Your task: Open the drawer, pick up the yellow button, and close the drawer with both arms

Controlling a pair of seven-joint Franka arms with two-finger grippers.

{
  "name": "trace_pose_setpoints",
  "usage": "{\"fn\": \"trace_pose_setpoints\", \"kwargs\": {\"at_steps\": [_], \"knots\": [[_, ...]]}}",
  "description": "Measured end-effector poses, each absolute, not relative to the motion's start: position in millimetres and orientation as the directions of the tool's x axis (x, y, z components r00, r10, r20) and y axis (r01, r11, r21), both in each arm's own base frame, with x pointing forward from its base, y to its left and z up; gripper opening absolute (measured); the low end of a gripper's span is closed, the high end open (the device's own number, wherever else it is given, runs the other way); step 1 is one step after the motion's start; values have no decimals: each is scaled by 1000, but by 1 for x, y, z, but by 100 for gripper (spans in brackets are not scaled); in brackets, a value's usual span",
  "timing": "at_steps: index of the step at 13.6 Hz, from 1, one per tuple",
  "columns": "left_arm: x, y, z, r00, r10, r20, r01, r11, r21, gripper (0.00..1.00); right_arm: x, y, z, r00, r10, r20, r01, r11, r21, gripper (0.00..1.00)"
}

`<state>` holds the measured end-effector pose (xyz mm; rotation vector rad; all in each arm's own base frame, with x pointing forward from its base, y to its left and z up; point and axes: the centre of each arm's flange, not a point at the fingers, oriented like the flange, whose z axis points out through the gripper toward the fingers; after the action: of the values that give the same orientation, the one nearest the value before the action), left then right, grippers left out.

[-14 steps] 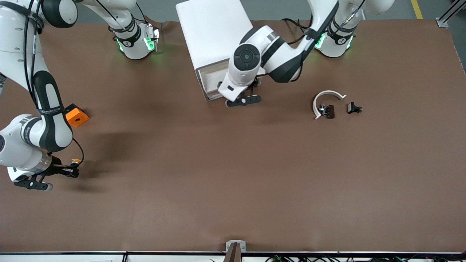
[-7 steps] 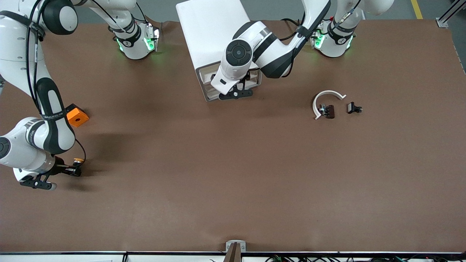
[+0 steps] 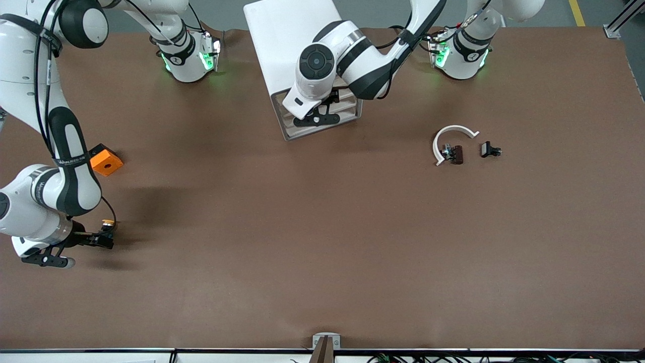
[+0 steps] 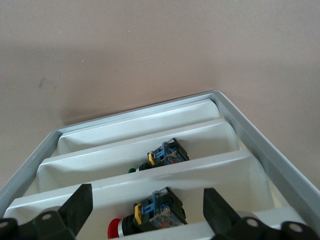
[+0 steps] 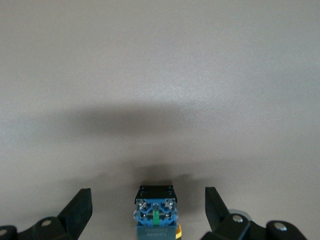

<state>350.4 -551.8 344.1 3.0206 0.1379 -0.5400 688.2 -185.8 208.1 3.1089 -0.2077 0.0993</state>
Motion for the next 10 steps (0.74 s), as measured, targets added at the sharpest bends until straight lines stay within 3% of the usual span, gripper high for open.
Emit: {"fn": "trace_pose_setpoints", "kwargs": {"at_steps": [3, 6, 10], "knots": [[349, -553, 340, 933, 75, -351, 99, -994, 51, 100, 689, -184, 241, 991, -132, 25, -132, -991, 8, 100], [355, -550, 341, 932, 86, -351, 111, -992, 53, 100, 680, -180, 317, 991, -128, -27, -129, -992, -11, 100], [409, -515, 359, 928, 168, -334, 206, -975, 80, 100, 658, -174, 401, 991, -126, -52, -127, -992, -27, 100]]}}
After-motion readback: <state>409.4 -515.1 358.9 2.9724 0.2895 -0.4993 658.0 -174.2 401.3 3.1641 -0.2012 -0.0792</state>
